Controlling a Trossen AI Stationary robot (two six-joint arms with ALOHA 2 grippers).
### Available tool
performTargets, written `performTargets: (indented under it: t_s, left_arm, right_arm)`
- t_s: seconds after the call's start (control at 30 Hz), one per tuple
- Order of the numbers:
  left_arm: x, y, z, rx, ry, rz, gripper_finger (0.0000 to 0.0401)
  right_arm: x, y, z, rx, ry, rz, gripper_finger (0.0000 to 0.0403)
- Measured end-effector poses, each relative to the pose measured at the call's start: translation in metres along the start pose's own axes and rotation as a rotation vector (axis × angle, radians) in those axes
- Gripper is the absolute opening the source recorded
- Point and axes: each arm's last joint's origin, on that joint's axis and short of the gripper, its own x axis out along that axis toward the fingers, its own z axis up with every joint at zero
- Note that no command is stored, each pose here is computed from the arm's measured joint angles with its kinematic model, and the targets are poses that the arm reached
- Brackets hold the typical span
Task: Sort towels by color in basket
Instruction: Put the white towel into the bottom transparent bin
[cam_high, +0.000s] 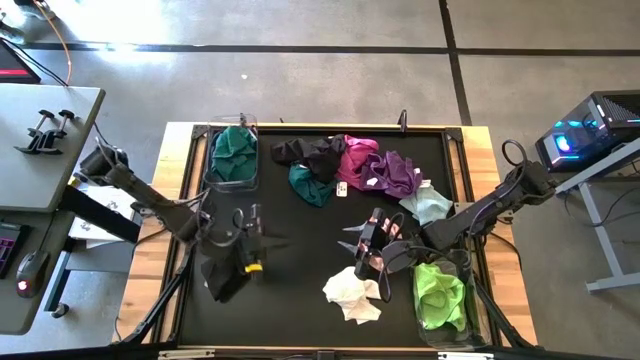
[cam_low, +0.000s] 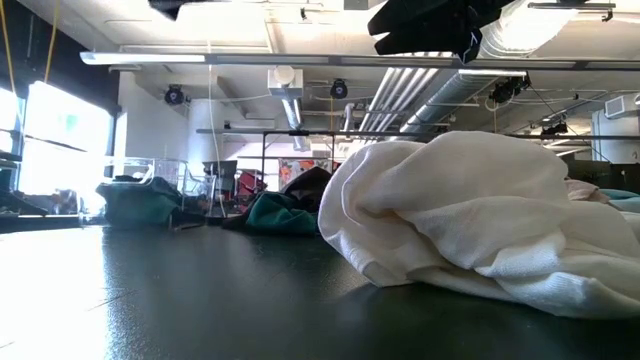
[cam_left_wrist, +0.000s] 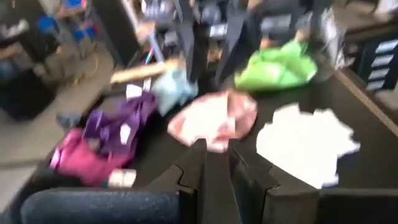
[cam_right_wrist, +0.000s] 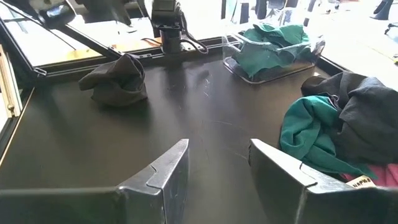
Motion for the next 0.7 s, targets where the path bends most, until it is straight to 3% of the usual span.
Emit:
performTargets:
  t_s: [0.3, 0.43, 0.57, 0.7]
  left_arm:
    - [-0.022, -0.011, 0.007, -0.2, 0.235, -0.079, 0.0053]
    - [-0.027, -0.019, -0.001, -0.289, 0.313, -0.106, 0.0053]
    - [-0.022, -0.03, -0.01, -0.314, 0.325, -0.021, 0.0053]
    - [-0.006, -0.045, -0.023, -0.268, 0.313, 0.076, 0.0053]
  right_arm:
    - [0.0, 0.0, 0.0, -0.01, 0.001, 0.0, 0.0161]
    - [-0.001, 0.001, -0.002, -0.086, 0.02, 0.018, 0.0161]
    - [-0.004, 0.005, -0.01, -0.196, 0.104, 0.136, 0.0161]
    - [-0.006, 0.009, -0.017, -0.194, 0.225, 0.343, 0.0161]
